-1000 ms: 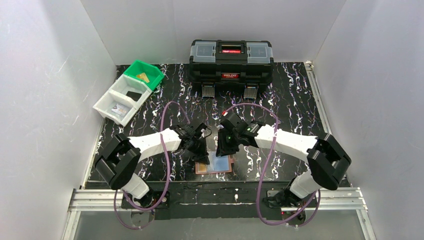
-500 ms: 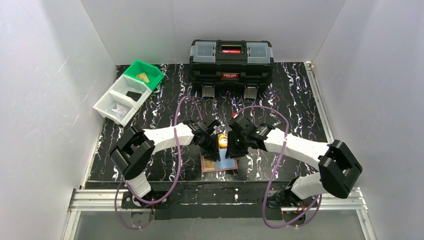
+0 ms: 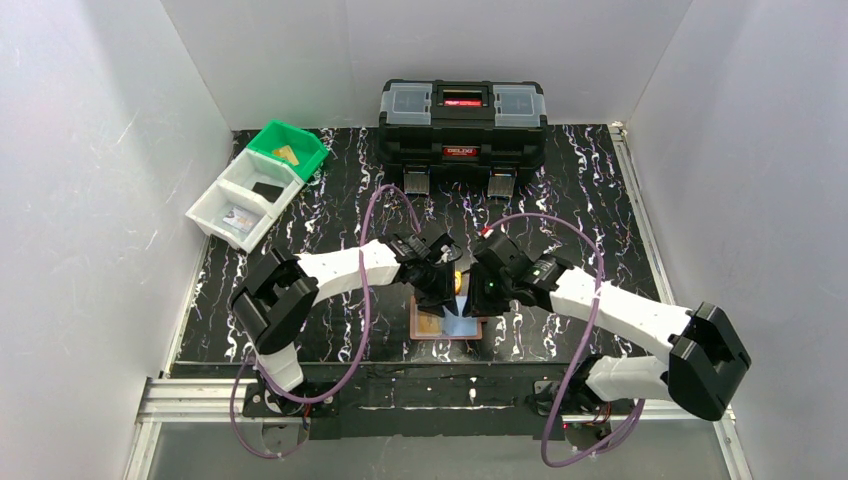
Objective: Take the credit cards out of the card holder
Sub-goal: Remove the credit card from the card holder.
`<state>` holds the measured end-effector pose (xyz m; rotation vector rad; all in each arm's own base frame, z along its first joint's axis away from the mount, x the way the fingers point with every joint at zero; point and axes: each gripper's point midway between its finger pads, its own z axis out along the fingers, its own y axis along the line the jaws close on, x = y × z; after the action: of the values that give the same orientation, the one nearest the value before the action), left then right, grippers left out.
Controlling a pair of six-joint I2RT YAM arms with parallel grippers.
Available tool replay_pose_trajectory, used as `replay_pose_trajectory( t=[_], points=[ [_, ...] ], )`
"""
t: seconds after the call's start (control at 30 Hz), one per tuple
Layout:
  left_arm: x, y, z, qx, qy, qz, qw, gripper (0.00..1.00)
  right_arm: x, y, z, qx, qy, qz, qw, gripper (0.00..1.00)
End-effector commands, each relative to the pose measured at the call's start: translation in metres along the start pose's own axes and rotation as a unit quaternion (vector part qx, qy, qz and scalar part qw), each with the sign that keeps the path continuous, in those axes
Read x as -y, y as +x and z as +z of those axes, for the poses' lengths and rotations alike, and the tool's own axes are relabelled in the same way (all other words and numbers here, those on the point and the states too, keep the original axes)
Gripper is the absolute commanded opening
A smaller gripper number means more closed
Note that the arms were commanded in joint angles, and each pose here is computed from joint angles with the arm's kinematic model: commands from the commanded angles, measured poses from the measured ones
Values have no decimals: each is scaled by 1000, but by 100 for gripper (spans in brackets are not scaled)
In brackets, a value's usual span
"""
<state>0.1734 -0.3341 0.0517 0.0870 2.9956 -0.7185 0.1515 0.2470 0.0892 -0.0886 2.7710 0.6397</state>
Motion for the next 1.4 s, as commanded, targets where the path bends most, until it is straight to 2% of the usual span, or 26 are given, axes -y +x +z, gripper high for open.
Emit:
replay_pose_trajectory(
  t=[0.0, 0.13, 0.3, 0.57, 0.7, 0.87, 1.1, 1.23, 1.37],
  points=[
    [9, 0, -6, -6, 7, 11, 1000, 36, 12, -7, -9, 30, 18, 24, 999, 31],
    [22, 0, 0, -17, 19, 22, 999, 39, 25, -12, -22, 64, 23, 47, 997, 32],
    [49, -1, 5, -28, 42, 41, 998, 43, 32, -9, -32, 77, 25, 60, 995, 32],
    [81, -11, -32, -3, 84, 77, 993, 54, 29, -12, -39, 86, 18, 63, 994, 32],
    [82, -22, -61, 31, 82, 90, 992, 58, 29, -11, -39, 84, 17, 63, 994, 33],
    [38, -30, -86, 64, 31, 70, 995, 60, 20, -9, -34, 66, 1, 54, 996, 37],
    [-43, -11, -80, 50, -3, -6, 999, 55, -17, -15, -12, 15, -35, 31, 999, 38],
    [-72, -1, -78, 46, -13, -33, 998, 47, -38, -22, 2, -7, -40, 10, 999, 38],
    [-84, 4, -69, 37, -3, -49, 998, 35, -50, -18, 25, -39, -43, 5, 998, 36]
  ],
)
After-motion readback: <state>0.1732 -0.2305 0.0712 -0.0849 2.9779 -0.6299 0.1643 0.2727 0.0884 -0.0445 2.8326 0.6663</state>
